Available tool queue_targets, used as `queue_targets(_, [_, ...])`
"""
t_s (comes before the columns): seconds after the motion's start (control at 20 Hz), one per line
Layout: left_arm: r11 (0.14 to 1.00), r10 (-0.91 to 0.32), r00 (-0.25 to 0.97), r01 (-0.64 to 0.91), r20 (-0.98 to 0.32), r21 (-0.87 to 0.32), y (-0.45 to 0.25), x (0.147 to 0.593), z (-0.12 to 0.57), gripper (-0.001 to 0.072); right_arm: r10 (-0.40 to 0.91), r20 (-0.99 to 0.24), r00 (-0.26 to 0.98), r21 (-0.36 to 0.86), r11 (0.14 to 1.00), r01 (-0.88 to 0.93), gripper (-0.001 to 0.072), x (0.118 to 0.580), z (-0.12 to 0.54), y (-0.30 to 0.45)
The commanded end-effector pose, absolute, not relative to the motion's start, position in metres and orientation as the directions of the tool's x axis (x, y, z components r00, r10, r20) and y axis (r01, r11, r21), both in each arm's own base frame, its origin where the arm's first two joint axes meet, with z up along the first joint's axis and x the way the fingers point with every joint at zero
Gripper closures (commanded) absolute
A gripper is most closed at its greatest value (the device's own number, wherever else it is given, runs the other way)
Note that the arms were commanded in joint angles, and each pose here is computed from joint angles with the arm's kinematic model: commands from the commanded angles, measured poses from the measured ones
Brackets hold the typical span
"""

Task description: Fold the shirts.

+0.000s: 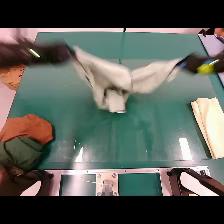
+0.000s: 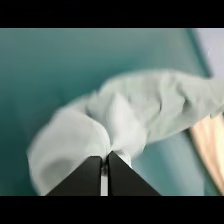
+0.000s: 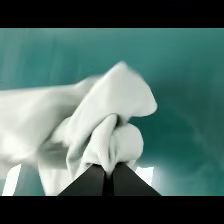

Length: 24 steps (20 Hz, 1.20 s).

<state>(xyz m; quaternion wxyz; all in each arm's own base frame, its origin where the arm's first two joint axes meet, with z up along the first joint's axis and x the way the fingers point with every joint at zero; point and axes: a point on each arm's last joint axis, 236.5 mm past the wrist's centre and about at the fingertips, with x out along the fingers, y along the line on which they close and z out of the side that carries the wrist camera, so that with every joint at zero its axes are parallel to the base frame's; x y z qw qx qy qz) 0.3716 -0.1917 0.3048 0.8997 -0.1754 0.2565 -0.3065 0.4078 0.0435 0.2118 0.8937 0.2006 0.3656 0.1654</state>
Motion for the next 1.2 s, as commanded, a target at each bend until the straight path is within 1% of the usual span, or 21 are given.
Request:
queue_targets(0.0, [0.769,-0.600,0.800,0.576,-0.002,-0.276,-0.157,0.303,0.485,0.0680,0.308,-0.350,0.885,0.335,0.923,-0.189,0.0693,0.364,0.369,0.012])
queue_targets(0.1, [0.779,-0.583,0.799,0.601,0.146,-0.179,-0.147,0.260,0.549,0.0680,0.242,-0.218,0.945,0.266,0.947,-0.181,0.0692,0.329,0.432,0.010])
queue_targets(0.15, [0.798,-0.560,0.807,0.586,0.190,-0.139,-0.139,0.245,0.568,0.0680,0.208,-0.160,0.965,0.230,0.958,-0.168,0.0692,0.312,0.455,0.009])
queue_targets(0.2, [0.821,-0.526,0.823,0.557,0.213,-0.124,-0.130,0.235,0.580,0.0680,0.166,-0.112,0.980,0.195,0.970,-0.143,0.0692,0.296,0.473,0.006])
queue_targets(0.3, [0.856,-0.478,0.858,0.503,0.189,-0.118,-0.117,0.233,0.576,0.0680,0.094,-0.072,0.993,0.165,0.983,-0.081,0.0692,0.274,0.487,0.001])
queue_targets(0.35, [0.870,-0.464,0.874,0.480,0.144,-0.113,-0.114,0.239,0.565,0.0680,0.073,-0.067,0.995,0.147,0.987,-0.063,0.0692,0.268,0.489,-0.001])
queue_targets(0.45, [0.878,-0.457,0.886,0.464,0.086,-0.114,-0.113,0.249,0.549,0.0680,0.065,-0.064,0.996,0.141,0.989,-0.055,0.0692,0.265,0.489,-0.001])
queue_targets(0.55, [0.896,-0.426,0.903,0.430,0.055,-0.116,-0.108,0.268,0.535,0.0680,0.069,-0.090,0.994,0.158,0.986,-0.054,0.0691,0.275,0.481,-0.006])
queue_targets(0.65, [0.923,-0.372,0.928,0.368,-0.009,-0.114,-0.098,0.299,0.508,0.0680,0.089,-0.169,0.982,0.218,0.975,-0.051,0.0691,0.303,0.449,-0.018])
queue_targets(0.75, [0.935,-0.347,0.929,0.330,-0.132,-0.131,-0.098,0.346,0.458,0.0680,0.119,-0.257,0.959,0.307,0.951,-0.036,0.0692,0.347,0.399,-0.034])
queue_targets(0.85, [0.939,-0.342,0.888,0.308,-0.309,-0.154,-0.107,0.408,0.376,0.0680,0.151,-0.357,0.922,0.378,0.926,-0.006,0.0691,0.397,0.329,-0.046])
queue_targets(0.95, [0.947,-0.321,0.836,0.276,-0.445,-0.164,-0.112,0.475,0.285,0.0680,0.188,-0.473,0.861,0.453,0.890,0.054,0.0691,0.446,0.238,-0.050])
queue_targets(1.05, [0.952,-0.305,0.778,0.235,-0.549,-0.196,-0.117,0.533,0.193,0.0679,0.212,-0.577,0.789,0.494,0.860,0.130,0.0691,0.481,0.149,-0.051])
queue_targets(1.15, [0.942,-0.328,0.714,0.200,-0.619,-0.268,-0.130,0.570,0.108,0.0678,0.261,-0.683,0.682,0.515,0.834,0.196,0.0691,0.498,0.064,-0.043])
